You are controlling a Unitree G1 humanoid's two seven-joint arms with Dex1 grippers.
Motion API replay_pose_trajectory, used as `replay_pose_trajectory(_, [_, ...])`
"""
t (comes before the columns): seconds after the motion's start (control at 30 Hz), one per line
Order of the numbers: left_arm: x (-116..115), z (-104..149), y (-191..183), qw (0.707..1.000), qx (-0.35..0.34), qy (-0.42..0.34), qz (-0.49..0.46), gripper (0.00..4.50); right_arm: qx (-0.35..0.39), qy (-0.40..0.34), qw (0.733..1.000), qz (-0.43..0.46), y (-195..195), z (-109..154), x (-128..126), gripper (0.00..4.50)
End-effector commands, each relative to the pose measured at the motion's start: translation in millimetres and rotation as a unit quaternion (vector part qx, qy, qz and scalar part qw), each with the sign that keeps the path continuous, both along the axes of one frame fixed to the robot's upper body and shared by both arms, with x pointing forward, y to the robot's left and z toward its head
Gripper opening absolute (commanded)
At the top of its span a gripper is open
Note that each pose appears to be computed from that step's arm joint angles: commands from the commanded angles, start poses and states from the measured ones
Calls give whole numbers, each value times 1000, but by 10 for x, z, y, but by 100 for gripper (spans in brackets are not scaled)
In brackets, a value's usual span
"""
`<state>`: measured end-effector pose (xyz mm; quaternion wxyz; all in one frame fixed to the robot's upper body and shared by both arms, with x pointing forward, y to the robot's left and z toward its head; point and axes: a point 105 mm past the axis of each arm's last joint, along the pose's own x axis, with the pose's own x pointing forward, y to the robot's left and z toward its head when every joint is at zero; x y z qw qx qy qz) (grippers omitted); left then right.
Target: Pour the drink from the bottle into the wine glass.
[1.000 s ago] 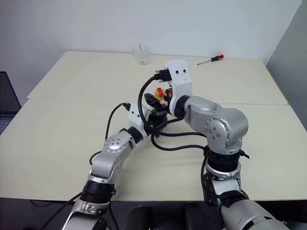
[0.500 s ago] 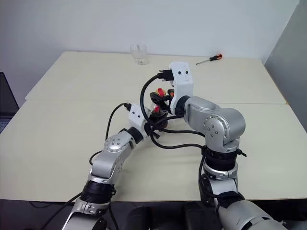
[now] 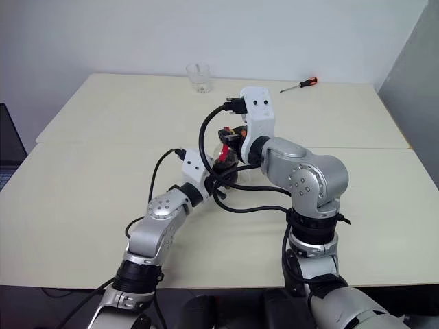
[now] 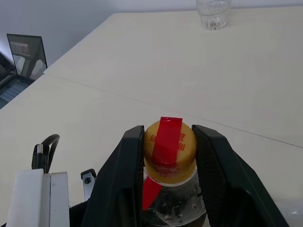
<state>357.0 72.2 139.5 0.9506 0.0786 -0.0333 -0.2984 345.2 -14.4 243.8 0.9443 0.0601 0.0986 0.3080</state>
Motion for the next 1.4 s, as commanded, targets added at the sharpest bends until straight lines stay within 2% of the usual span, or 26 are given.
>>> replay_pose_trajectory(0.03, [-53, 248, -48, 999, -8, -47, -9, 104, -1, -38, 999, 35, 19, 70, -15, 132])
replay_pose_trajectory(0.23, [-52, 267, -33, 999, -3, -50, -12, 103, -49, -143, 983, 105, -139, 85, 170, 132])
replay_pose_trajectory(0.3, [-46, 275, -23, 999, -1, -51, -13, 103, -56, -194, 970, 132, -151, 239, 229, 132])
replay_pose_trajectory(0.4, [-39, 284, -9, 999, 1, -53, -11, 103, -48, -223, 958, 174, -146, 415, 283, 132])
replay_pose_trajectory(0.5, [-40, 289, -5, 998, 0, -54, -9, 103, -71, -224, 947, 220, -172, 410, 374, 132])
replay_pose_trajectory(0.57, [-39, 294, 1, 998, -2, -55, -6, 102, -50, -211, 946, 242, -182, 443, 411, 132])
replay_pose_trajectory(0.63, [-41, 297, 10, 998, -2, -56, -3, 102, -32, -200, 938, 280, -164, 457, 373, 132])
replay_pose_trajectory(0.73, [-50, 293, 30, 998, -2, -56, 2, 101, -54, -181, 915, 356, -165, 344, 243, 132])
replay_pose_trajectory(1.17, [-55, 287, 42, 999, -3, -54, 6, 98, -65, -187, 911, 362, -150, 384, 298, 132])
replay_pose_trajectory(1.4, [-48, 282, 11, 999, -6, -52, -1, 97, -61, -193, 913, 355, -202, 435, 264, 350])
